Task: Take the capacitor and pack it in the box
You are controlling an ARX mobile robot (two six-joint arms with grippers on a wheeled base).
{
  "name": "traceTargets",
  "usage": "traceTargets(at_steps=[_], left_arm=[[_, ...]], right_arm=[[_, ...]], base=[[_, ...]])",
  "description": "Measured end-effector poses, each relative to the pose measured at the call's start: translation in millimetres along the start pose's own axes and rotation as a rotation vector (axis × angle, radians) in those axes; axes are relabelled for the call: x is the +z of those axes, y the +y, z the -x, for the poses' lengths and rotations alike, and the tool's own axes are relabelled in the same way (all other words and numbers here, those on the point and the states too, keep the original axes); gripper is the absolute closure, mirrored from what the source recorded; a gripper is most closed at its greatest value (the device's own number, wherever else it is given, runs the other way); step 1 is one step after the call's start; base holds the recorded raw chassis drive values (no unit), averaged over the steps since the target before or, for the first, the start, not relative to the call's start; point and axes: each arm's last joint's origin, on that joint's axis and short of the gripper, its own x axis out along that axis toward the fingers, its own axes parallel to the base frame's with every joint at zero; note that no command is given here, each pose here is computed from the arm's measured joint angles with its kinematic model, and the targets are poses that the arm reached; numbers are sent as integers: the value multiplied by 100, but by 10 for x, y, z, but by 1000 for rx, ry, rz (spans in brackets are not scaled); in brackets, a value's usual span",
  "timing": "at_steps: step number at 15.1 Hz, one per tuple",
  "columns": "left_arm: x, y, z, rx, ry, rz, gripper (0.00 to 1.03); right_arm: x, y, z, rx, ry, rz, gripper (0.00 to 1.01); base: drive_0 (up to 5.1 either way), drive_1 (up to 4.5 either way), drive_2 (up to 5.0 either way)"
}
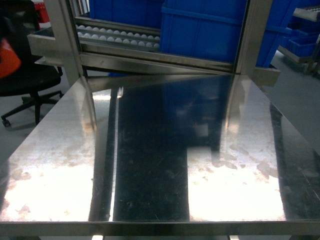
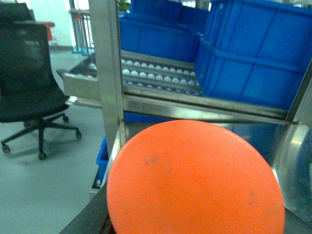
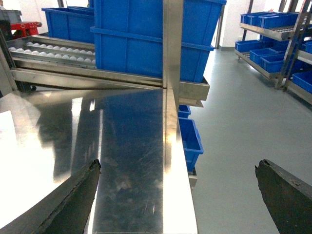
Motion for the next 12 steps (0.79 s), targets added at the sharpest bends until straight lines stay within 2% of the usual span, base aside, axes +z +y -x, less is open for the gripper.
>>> traceTargets(at_steps=[1, 3, 7, 9, 10, 12], left_arm=[[71, 29, 161, 21, -25, 3, 59], [77, 57, 284, 35, -19, 2, 59], [78, 65, 317, 39, -26, 4, 59], [62, 65, 311, 42, -16, 1, 59], [33, 91, 342, 9, 39, -16, 59], [-93, 199, 526, 5, 42, -16, 59]], right_arm=[[-1, 0, 0, 0, 1, 0, 3], [0, 0, 0, 0, 0, 0, 3], [0, 0, 0, 0, 0, 0, 3], [-1, 0, 0, 0, 1, 0, 3], [0, 0, 0, 0, 0, 0, 3], [0, 0, 0, 0, 0, 0, 3]], base=[[0, 0, 0], [0, 0, 0], [0, 0, 0], [0, 0, 0], [0, 0, 0], [0, 0, 0]])
